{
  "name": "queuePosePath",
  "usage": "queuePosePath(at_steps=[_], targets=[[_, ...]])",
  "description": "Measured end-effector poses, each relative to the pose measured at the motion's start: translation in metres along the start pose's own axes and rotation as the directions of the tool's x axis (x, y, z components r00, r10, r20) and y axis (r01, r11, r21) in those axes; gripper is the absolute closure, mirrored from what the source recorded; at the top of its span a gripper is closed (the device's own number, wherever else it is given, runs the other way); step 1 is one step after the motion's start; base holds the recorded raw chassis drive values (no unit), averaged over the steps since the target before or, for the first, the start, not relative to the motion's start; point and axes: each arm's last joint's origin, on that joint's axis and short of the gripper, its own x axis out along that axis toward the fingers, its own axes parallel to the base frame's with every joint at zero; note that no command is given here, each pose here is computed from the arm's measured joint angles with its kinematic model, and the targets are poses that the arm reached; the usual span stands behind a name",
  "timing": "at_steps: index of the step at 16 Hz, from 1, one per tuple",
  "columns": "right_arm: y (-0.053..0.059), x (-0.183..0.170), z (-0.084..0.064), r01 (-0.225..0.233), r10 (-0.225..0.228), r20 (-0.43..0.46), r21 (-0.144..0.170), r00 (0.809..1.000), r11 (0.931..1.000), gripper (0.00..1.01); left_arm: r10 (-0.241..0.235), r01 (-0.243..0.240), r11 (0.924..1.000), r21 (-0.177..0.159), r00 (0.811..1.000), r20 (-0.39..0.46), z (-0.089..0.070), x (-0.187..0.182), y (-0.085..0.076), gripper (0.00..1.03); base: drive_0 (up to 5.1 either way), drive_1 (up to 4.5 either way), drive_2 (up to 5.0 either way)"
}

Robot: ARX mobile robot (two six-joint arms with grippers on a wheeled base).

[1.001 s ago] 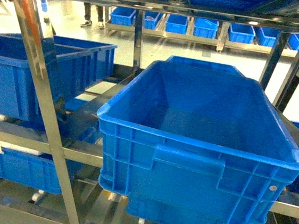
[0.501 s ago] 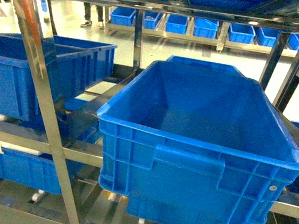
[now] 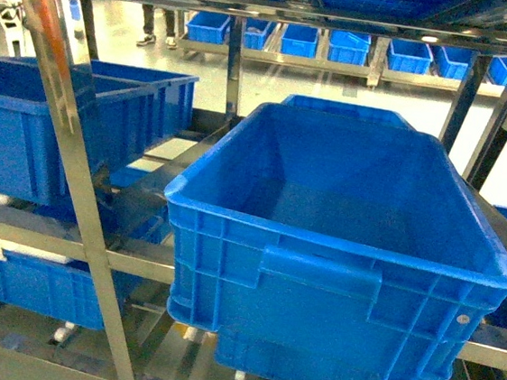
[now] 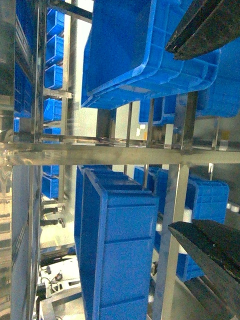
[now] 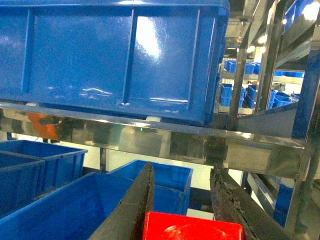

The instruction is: Pick red block from blue box to shelf

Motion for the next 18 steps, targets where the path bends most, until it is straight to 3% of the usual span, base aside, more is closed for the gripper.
queuePosePath(at_steps=[18], targets=[[-0.0012,-0.0001,0.0001,0.000,0.000,0.001,-0.001,1.000,1.0000,0.73,0.000,0.000,1.0000,0.000,1.000,0.000,0.0000,0.0000,0.0000,0.05,0.0,0.00,0.0]])
